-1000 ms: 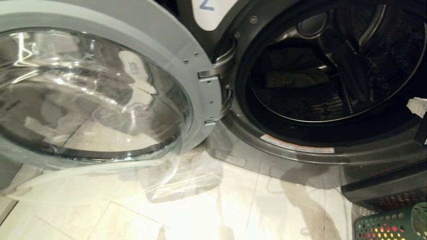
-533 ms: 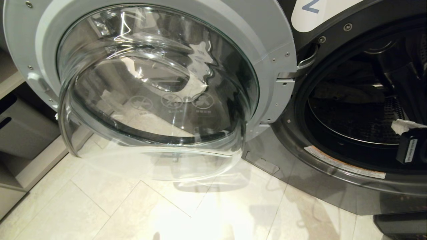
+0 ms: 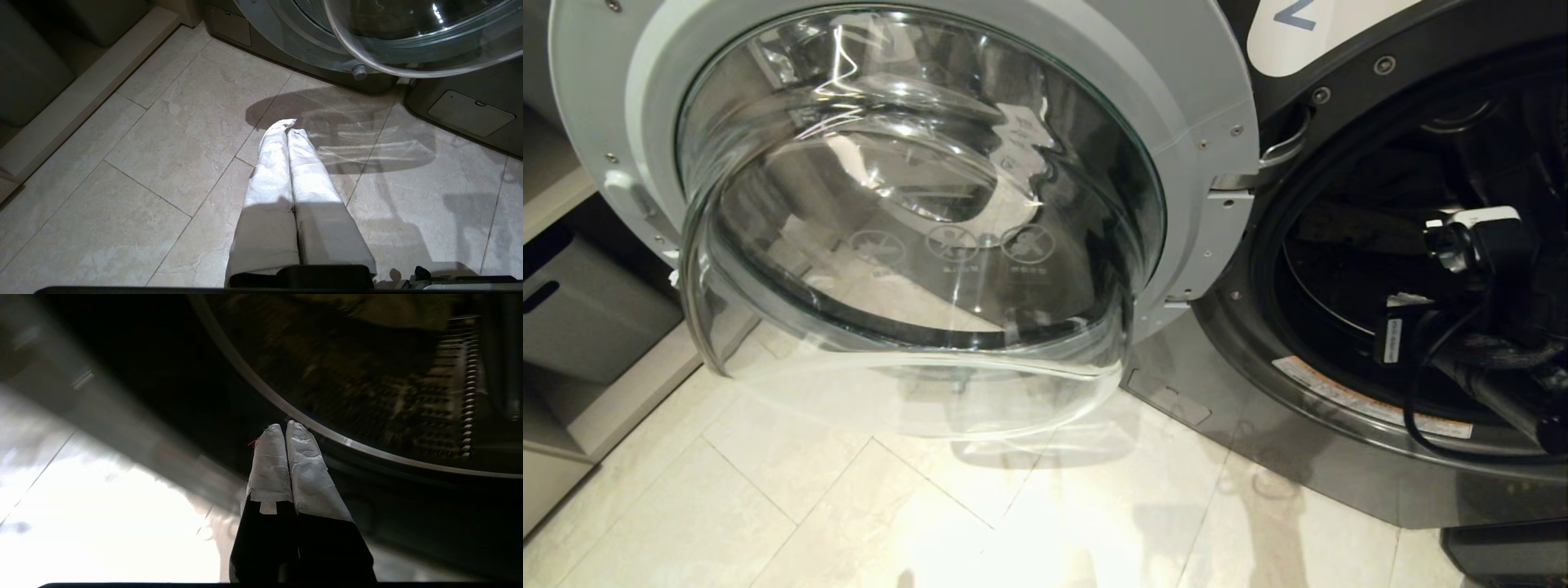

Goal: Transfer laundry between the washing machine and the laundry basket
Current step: Pick a cloth and place it into the basket

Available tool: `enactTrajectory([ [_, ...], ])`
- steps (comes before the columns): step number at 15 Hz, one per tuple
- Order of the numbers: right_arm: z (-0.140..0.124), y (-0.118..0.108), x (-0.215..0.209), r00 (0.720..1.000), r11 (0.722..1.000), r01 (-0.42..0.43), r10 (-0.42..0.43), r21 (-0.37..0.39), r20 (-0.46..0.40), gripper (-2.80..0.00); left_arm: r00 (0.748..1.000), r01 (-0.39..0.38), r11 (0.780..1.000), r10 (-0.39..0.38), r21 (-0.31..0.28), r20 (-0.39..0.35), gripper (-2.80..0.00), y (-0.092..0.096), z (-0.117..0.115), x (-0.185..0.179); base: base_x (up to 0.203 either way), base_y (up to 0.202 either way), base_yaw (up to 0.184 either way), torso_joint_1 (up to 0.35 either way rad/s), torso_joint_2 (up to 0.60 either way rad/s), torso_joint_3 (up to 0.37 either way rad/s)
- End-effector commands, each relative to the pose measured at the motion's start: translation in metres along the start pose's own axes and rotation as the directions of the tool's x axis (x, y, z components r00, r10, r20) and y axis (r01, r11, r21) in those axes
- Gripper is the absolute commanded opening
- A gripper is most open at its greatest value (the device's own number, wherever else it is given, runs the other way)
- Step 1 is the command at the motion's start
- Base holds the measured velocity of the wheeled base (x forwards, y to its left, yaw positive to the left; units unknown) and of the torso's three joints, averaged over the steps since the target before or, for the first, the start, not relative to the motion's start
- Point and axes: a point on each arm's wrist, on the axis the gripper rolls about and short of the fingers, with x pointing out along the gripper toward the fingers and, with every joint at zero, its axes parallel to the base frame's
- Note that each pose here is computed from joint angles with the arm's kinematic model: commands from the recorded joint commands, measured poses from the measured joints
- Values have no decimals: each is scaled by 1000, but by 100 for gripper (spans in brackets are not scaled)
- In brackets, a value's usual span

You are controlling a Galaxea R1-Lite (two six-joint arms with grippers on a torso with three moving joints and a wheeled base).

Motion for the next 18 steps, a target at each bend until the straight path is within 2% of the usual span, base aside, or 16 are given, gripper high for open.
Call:
enactTrajectory([
  [1, -13, 8, 60, 995, 995, 95, -94, 8, -15, -280, 999, 1, 1000, -1, 1, -39, -280, -1, -11, 2, 0, 0, 0, 0, 0, 0],
  [3, -6, -5, 92, 985, 985, 170, -171, 39, 19, -280, 999, 1, 1000, -1, 0, -39, -280, -1, -11, 2, 0, 0, 0, 0, 0, 0],
  [6, 2, -21, 120, 982, 981, 186, -187, 55, 21, -280, 999, 1, 1000, -1, 0, -39, -280, -1, -11, 2, 0, 0, 0, 0, 0, 0],
  [7, 6, -23, 129, 982, 980, 185, -187, 69, 18, -230, 999, 1, 1000, -1, 0, -40, -280, -1, -11, 2, 0, 0, 0, 0, 0, 0],
  [8, 10, -26, 140, 982, 978, 189, -191, 90, 11, 0, 999, 1, 1000, -1, 2, -39, -280, -1, -11, 2, 0, 0, 0, 0, 0, 0],
  [14, 34, -31, 199, 983, 959, 167, -145, 230, -109, 0, 999, -1, 1000, 1, 3, -39, -280, -1, -11, 2, 0, 0, 0, 0, 0, 0],
  [17, 35, -33, 227, 983, 950, 145, -107, 275, -149, 0, 999, -2, 1000, 2, 2, -39, -280, -1, -11, 2, 0, 0, 0, 0, 0, 0],
  [18, 27, -35, 239, 979, 948, 142, -93, 284, -180, 0, 999, -2, 1000, 2, 2, -39, -280, -1, -11, 2, 0, 0, 0, 0, 0, 0],
])
